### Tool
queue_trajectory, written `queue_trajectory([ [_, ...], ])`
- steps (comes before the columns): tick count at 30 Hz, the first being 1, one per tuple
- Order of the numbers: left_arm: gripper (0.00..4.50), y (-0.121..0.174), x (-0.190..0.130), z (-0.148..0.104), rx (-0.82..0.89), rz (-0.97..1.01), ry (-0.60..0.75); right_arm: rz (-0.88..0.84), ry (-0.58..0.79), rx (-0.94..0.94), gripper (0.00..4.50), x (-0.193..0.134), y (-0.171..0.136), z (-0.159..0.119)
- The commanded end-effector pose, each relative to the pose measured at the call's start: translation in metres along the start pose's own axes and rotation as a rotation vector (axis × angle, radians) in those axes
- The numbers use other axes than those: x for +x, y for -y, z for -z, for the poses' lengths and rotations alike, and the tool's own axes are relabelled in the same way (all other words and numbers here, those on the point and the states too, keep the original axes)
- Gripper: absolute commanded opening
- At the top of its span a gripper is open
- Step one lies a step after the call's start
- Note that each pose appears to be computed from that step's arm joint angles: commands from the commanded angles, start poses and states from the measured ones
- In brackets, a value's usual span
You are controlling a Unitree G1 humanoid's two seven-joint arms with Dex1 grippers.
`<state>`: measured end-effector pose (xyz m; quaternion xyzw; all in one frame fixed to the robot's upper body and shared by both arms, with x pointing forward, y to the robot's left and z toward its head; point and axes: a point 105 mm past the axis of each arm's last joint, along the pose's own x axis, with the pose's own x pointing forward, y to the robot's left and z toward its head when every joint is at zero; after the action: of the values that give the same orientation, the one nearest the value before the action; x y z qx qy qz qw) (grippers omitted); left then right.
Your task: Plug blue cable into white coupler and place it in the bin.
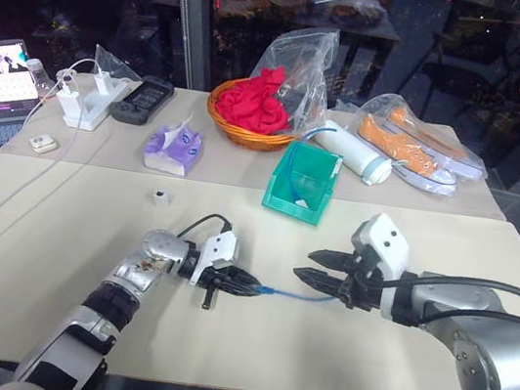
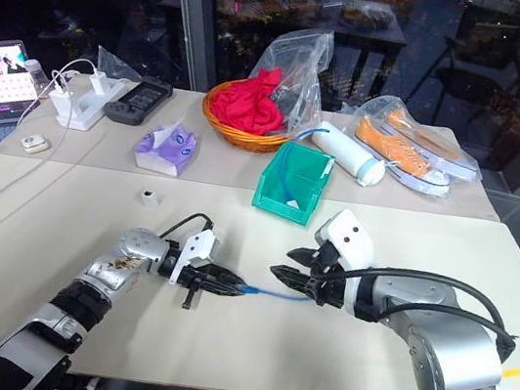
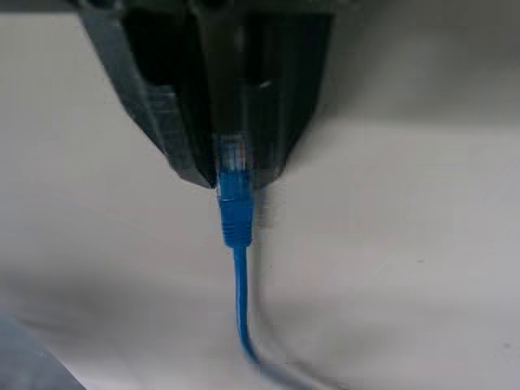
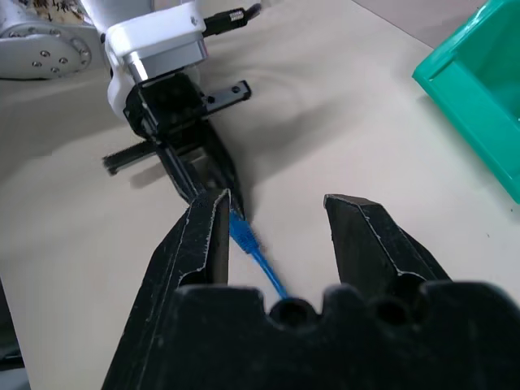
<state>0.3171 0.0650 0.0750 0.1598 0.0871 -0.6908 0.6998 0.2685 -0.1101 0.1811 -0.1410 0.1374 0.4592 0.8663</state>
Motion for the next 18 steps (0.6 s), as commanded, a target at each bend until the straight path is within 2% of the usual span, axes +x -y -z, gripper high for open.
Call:
queue_trajectory([
  [1, 0.18, 0.005, -0.001, 0.003, -0.019, -0.001, 0.005, 0.013, 0.03, -0.002, 2.2, -0.011, -0.001, -0.006],
  [5, 0.18, 0.0, -0.008, -0.012, 0.026, -0.066, 0.041, -0.063, 0.121, 0.167, 2.2, -0.019, -0.017, -0.008],
  [8, 0.18, -0.007, -0.015, -0.032, 0.062, -0.169, 0.108, -0.146, 0.107, 0.307, 2.2, -0.021, -0.05, 0.013],
  [11, 0.18, -0.01, -0.019, -0.047, 0.076, -0.258, 0.167, -0.129, 0.156, 0.475, 2.2, -0.006, -0.066, 0.021],
  [16, 0.18, 0.001, -0.017, -0.06, 0.084, -0.298, 0.215, 0.115, 0.29, 0.792, 2.2, 0.022, -0.042, 0.022],
  [18, 0.18, 0.004, -0.014, -0.063, 0.081, -0.299, 0.224, 0.152, 0.345, 0.858, 2.2, 0.027, -0.036, 0.016],
])
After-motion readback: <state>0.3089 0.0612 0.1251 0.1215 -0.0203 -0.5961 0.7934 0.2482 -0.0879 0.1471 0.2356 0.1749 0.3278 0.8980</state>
